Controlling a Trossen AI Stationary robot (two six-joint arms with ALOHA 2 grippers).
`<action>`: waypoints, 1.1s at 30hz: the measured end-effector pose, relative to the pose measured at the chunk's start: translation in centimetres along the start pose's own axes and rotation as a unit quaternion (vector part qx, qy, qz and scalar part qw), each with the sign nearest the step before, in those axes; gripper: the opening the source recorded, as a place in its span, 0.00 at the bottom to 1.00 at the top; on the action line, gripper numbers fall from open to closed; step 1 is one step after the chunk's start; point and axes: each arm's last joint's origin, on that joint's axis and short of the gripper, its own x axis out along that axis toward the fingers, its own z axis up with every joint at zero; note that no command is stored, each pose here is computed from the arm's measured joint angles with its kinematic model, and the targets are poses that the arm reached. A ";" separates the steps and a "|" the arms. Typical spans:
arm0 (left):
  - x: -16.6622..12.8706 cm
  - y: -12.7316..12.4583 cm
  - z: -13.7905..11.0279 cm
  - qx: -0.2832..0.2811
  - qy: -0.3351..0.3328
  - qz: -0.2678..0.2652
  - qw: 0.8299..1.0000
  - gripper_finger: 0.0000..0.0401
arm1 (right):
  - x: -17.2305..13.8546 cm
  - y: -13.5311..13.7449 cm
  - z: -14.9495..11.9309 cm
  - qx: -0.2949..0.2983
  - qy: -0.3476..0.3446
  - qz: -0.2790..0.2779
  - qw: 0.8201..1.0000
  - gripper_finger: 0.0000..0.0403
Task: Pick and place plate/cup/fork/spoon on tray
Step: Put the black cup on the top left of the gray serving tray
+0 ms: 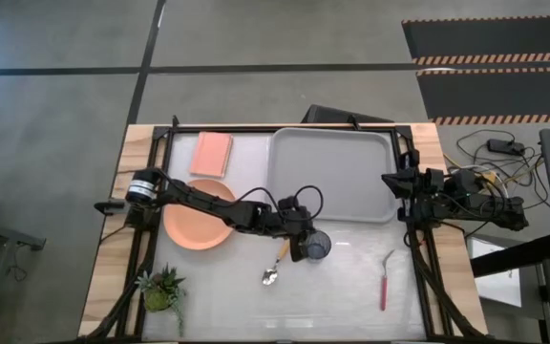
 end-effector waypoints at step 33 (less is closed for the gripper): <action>-8.7 19.3 7.6 -0.114 -0.109 0.196 0.968 0.00 | 0.1 -0.1 0.6 0.025 0.013 0.000 1.000 0.02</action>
